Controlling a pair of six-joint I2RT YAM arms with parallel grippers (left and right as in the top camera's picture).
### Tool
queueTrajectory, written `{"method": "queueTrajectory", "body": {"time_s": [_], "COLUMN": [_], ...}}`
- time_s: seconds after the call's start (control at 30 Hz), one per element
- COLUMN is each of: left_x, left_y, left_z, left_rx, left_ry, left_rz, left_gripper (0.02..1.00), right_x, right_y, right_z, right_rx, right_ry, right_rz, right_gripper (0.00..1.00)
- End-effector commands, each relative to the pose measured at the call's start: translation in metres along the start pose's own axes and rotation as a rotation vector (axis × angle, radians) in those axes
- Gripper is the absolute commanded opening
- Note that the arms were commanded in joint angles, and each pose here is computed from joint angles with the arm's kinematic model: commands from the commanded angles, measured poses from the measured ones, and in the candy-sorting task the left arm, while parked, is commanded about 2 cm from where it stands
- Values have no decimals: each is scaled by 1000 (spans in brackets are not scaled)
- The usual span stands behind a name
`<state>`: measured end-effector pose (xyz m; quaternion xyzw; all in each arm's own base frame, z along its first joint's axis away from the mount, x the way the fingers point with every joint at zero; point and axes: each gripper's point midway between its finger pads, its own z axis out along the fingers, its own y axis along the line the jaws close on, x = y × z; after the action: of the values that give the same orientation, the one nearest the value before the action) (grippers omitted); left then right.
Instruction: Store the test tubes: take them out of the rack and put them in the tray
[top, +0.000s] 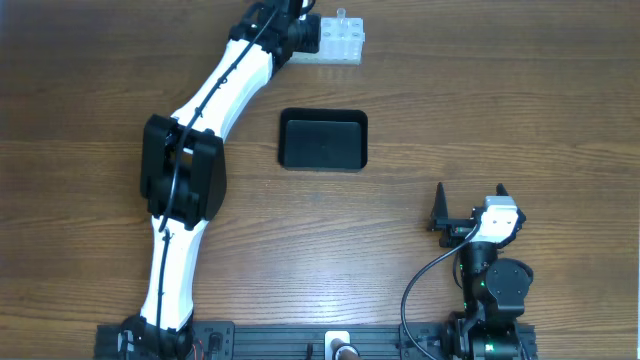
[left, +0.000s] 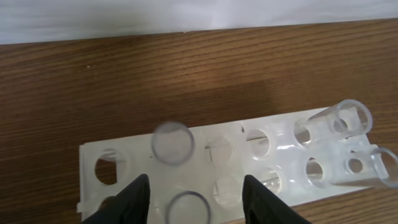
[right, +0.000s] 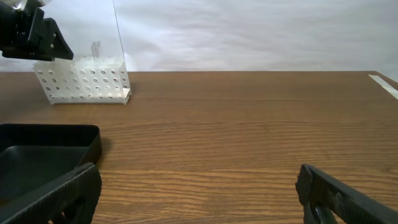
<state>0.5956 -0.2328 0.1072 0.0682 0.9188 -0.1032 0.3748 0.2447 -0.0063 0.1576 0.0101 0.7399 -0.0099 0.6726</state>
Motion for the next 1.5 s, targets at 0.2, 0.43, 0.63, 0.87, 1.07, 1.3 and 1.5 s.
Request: {"method": "queueTrajectory", "body": {"time_s": [0.2,0.43,0.63,0.87,1.07,1.3,1.5], "left_x": [1,-5,-22,-50,-77,-92,-62], "left_y": [0,-1,1,0,-4,-7,-17], "left_z": [7,5,-4,-34,-74,-127,-152], "left_rx": [-1,1,-26,-35,-32,-26,32], "left_ry": [0,-10,-48,-115,-174,-187,-46], "left_rz": [7,8,6,2,-2,-7,-87], "left_gripper": [290,180,143,115,86,73,45], "right_x": [2,2,2,2,2,2,2], "right_y": [-1,-1,-1,-1,-1,-1,-1], "right_z": [0,0,0,0,0,0,0], "right_rx": [2,1,2,2,2,1,1], "right_ry": [-1,-1,-1,-1,-1,-1,-1], "right_rz": [4,4,4,4,4,4,4], "right_gripper": [993,993,991,991,991,991,991]}}
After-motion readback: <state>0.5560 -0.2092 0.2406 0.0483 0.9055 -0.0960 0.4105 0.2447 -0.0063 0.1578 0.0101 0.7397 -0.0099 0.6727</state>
